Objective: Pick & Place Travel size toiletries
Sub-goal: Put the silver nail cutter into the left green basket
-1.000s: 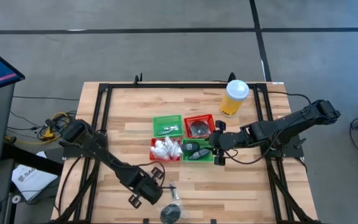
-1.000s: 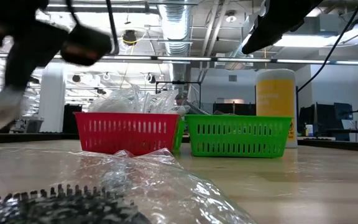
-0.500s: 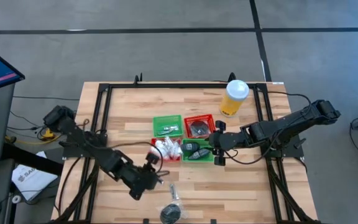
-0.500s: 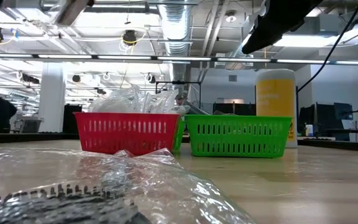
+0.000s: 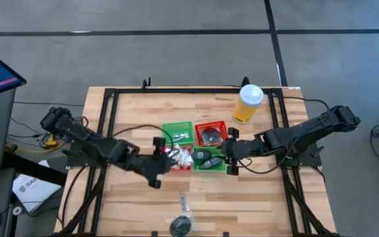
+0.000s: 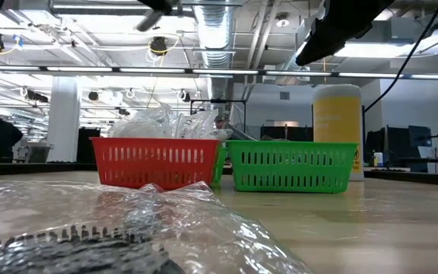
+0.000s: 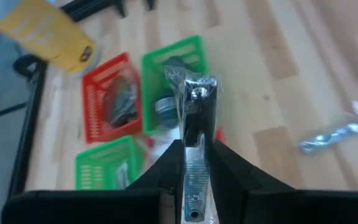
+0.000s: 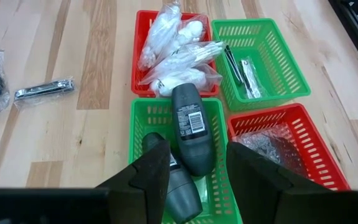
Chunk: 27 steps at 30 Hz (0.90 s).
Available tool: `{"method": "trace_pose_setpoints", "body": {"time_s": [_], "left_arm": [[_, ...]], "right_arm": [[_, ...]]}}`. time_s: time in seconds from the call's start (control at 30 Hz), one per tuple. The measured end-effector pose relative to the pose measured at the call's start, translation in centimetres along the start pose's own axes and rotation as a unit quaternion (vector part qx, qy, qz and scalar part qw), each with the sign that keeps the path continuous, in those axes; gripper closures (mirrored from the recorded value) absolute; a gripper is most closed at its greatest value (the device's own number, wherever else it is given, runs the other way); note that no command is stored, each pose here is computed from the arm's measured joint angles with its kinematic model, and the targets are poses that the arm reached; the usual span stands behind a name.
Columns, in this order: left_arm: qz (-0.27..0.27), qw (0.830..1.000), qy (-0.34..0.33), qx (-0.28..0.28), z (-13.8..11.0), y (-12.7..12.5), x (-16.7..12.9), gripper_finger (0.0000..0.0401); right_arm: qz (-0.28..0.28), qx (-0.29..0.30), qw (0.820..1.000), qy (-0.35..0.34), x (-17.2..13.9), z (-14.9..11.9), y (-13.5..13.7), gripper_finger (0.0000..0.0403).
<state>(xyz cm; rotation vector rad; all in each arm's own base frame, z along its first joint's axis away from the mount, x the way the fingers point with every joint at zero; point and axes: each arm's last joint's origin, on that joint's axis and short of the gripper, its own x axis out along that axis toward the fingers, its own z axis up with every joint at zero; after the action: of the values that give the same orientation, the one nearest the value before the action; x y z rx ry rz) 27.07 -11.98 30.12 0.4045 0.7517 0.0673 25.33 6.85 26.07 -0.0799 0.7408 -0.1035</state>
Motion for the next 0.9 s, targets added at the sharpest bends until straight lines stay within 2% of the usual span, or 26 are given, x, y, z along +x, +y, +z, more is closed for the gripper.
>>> {"method": "trace_pose_setpoints", "body": {"time_s": [0.6, 0.77, 0.9], "left_arm": [[0.098, 0.989, 0.053, -0.098, -1.2, 8.1, 3.4, 0.0354], [0.085, 0.987, 0.062, -0.125, -1.7, 10.0, 4.1, 0.0354], [0.095, 0.983, 0.067, -0.138, -2.1, 11.3, 4.4, 0.0354]], "right_arm": [[0.0, 0.0, 1.0, 0.0, 0.0, 0.0, 0.0, 0.0256], [0.0, 0.0, 1.0, -0.001, 0.0, 0.0, 0.0, 0.0255], [0.0, 0.0, 1.0, -0.001, 0.0, 0.0, 0.0, 0.0255]]}}
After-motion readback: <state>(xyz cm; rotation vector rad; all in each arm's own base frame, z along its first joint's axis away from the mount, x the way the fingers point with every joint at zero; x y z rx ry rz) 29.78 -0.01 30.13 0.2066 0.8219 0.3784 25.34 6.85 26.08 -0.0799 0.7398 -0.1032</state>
